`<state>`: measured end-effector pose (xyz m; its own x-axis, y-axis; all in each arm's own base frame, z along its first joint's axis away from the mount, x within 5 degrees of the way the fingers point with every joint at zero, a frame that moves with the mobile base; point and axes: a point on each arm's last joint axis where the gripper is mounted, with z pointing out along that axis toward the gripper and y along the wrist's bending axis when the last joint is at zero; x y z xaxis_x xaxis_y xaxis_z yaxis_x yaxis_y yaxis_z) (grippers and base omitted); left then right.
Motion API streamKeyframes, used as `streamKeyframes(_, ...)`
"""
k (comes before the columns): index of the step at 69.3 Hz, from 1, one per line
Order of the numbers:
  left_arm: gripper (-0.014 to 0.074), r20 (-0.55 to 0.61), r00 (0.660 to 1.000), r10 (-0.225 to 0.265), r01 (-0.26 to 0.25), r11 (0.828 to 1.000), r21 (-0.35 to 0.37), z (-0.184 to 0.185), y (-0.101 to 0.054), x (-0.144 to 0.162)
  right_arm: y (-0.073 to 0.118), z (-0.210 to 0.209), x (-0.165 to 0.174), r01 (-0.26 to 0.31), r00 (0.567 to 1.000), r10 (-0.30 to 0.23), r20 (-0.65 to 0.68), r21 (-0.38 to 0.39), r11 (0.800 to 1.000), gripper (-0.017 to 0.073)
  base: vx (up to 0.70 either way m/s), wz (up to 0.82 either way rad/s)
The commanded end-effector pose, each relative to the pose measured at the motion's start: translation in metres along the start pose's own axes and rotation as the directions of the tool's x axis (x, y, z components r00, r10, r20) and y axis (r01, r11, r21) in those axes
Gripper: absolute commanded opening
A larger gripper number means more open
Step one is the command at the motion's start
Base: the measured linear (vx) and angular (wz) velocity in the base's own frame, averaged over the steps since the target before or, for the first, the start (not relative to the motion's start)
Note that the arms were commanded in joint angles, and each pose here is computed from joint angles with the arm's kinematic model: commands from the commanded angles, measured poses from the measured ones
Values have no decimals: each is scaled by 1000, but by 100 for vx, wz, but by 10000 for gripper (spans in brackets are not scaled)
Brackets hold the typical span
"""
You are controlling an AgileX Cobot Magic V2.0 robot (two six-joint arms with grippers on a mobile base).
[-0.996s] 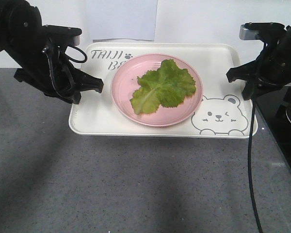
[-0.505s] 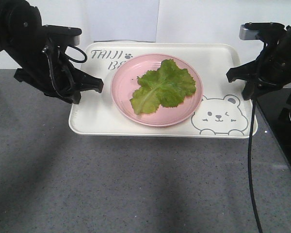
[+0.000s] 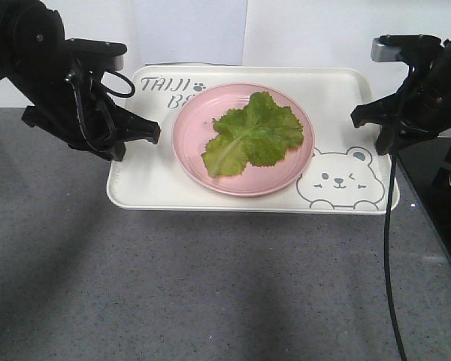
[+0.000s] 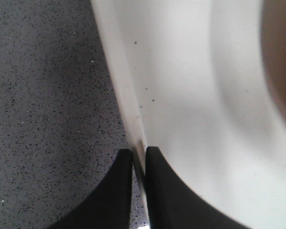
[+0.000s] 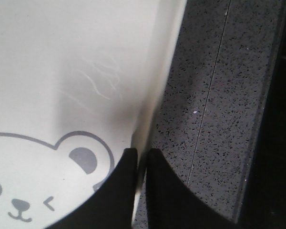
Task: Transfer vegetables to tray and serve
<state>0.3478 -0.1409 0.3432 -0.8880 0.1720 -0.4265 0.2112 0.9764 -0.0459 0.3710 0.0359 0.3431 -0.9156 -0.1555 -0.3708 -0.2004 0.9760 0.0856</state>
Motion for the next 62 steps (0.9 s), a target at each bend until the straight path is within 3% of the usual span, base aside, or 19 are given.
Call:
streamKeyframes(1, -6, 149, 989, 14, -22, 999, 48, -32, -5, -7, 8, -30, 2, 45, 997, -44, 63, -25, 999, -6, 0, 0)
streamKeyframes(62, -6, 149, 989, 14, -22, 999, 48, -32, -5, -7, 8, -30, 2, 45, 997, -44, 63, -25, 999, -6, 0, 0)
